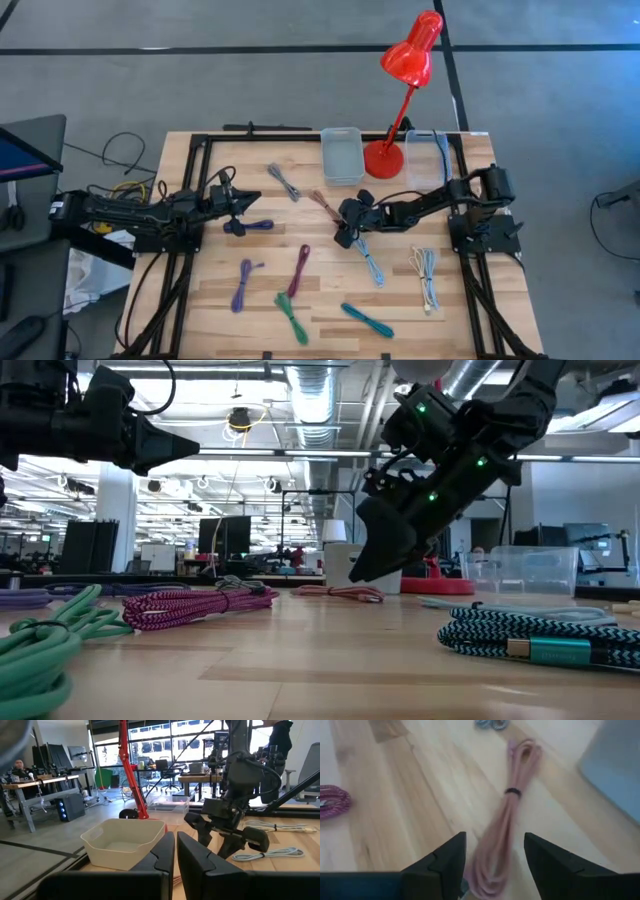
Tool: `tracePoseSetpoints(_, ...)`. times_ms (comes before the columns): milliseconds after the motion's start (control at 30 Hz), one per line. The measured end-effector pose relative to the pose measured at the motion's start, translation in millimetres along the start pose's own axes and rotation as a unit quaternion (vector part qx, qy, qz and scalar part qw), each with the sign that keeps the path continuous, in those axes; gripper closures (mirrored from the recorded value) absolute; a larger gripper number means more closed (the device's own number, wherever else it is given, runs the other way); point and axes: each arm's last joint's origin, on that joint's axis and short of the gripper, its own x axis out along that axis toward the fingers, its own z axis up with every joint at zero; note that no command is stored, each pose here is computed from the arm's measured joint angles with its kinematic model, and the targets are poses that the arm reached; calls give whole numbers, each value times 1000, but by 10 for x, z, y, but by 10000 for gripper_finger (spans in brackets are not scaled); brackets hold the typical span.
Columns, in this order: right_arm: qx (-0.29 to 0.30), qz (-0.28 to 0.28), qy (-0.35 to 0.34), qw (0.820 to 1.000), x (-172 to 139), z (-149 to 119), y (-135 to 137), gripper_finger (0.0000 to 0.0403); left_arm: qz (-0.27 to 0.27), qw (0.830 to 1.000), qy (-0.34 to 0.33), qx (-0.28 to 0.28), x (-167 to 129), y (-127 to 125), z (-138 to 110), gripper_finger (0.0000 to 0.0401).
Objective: Pick & Place USB Port
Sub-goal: Put the pink charger cable into the transparent bin
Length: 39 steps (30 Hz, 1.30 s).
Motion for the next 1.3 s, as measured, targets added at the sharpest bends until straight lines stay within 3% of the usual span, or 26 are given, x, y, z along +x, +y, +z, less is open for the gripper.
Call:
tracePoseSetpoints(200, -5, 2, 22, 1000, 153, -65, 36, 203, 0, 1000, 0, 0, 0, 0, 0, 380)
tracePoseSetpoints(367, -1, -8, 19, 1000, 198, -76, 40, 228, 0, 1000, 0, 0, 0, 0, 0, 380)
tracePoseSetpoints(700, -17, -20, 14, 1000, 178, -62, 25, 387, 0, 1000, 0, 0, 0, 0, 0, 380)
tracePoseSetpoints(1000, -42, -8, -7, 999, 124, 6, 57, 394, 0, 1000, 0, 0, 0, 0, 0, 380)
tracePoseSetpoints(1300, -80, -14, -62, 995, -194, 310, 12, 396, 0, 1000, 0, -1, 0, 0, -1, 380)
